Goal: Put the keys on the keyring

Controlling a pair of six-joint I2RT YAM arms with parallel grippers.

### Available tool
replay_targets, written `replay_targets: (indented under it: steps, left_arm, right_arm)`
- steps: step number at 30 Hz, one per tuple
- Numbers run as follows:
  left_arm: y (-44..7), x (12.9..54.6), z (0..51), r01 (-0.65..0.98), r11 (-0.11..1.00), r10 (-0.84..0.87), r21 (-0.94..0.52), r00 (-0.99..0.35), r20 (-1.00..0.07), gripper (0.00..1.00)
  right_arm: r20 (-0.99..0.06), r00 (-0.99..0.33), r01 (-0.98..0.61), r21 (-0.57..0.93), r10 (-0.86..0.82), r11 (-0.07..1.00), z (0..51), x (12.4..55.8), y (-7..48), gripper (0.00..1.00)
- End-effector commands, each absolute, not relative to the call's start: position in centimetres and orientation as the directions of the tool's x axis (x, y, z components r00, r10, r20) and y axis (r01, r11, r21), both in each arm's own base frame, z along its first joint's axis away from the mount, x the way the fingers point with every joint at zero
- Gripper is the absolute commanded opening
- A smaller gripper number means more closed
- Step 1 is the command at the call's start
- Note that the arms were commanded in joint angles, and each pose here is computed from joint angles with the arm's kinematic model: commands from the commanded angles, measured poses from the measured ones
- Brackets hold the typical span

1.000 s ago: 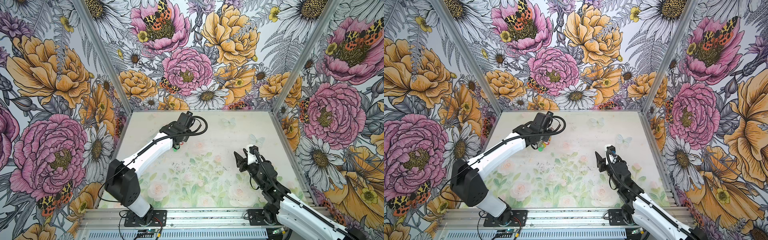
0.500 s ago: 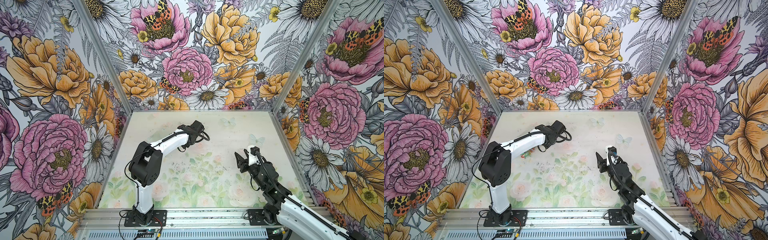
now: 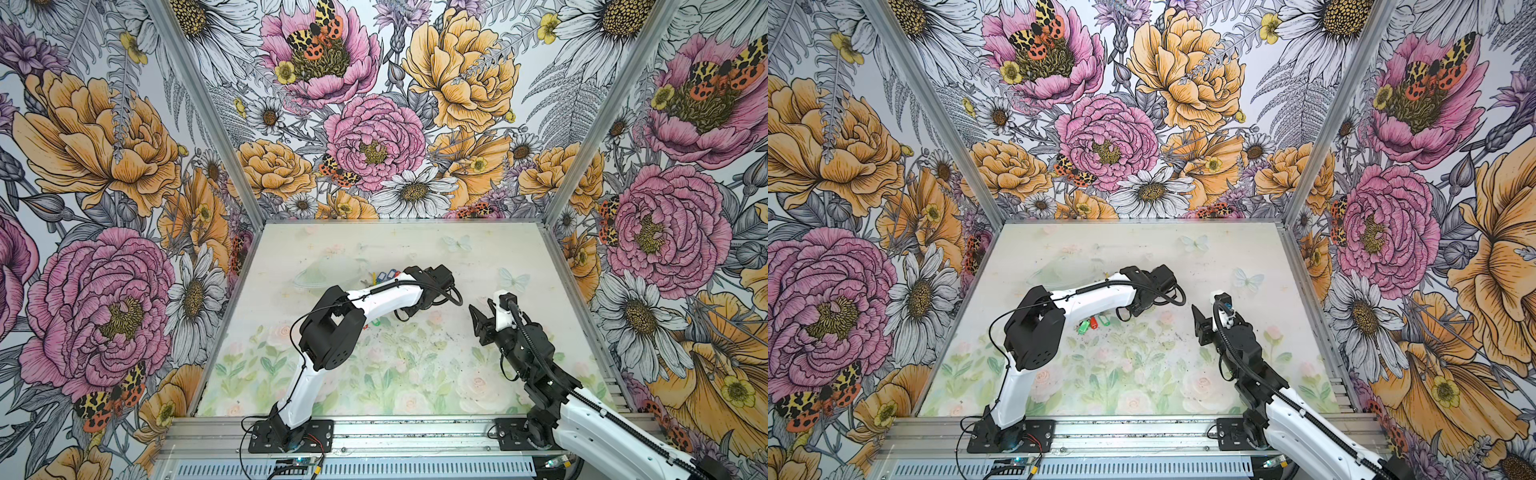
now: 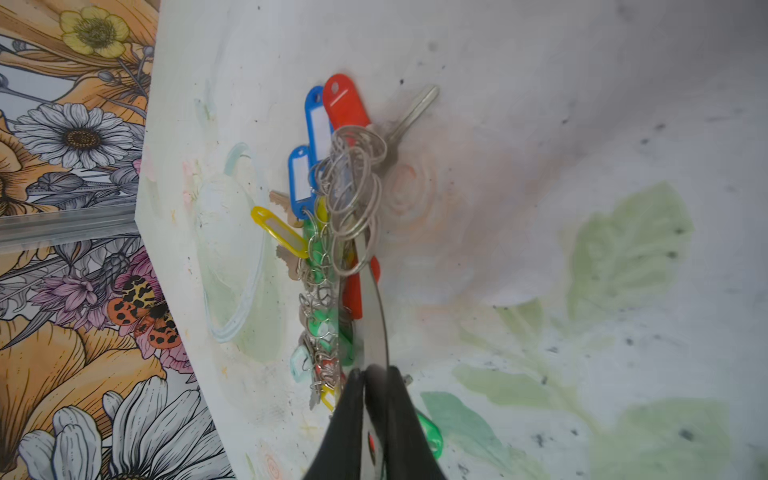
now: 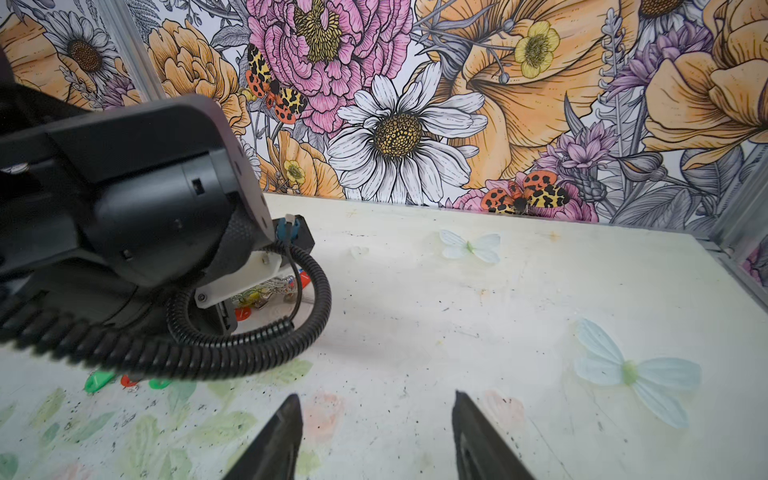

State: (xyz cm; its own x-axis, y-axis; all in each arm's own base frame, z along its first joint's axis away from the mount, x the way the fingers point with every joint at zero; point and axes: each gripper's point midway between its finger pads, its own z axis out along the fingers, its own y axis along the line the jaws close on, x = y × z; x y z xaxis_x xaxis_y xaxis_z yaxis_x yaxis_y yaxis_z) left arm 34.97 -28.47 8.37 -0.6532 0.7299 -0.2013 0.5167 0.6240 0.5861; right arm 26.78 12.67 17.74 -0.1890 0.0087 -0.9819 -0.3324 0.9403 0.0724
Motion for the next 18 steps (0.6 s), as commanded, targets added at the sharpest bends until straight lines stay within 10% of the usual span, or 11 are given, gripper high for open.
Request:
replay_targets:
  steps: [1,10,18]
  left_arm:
    - [-31.5,32.7,9.0,0.542,0.693,0.701,0.475,-0.661,-0.268,0.19]
    - [-33.3,28.9,10.3,0.593,0.742,0.670,0.312,-0.642,-0.373,0.35]
    - [-21.6,33.3,16.2,0.241,0.927,0.373,0.286,-0.665,-0.647,0.62]
  right_arm:
    - [-0.984,-0.178,-0.284,0.060,0.009,0.957,17.7,26.9,11.7,0.58]
    - [-0.985,-0.172,-0.228,0.059,0.019,0.972,18.2,27.1,10.7,0.58]
    - [-0.984,-0.178,-0.049,0.013,0.004,0.999,19.3,28.5,7.9,0.65]
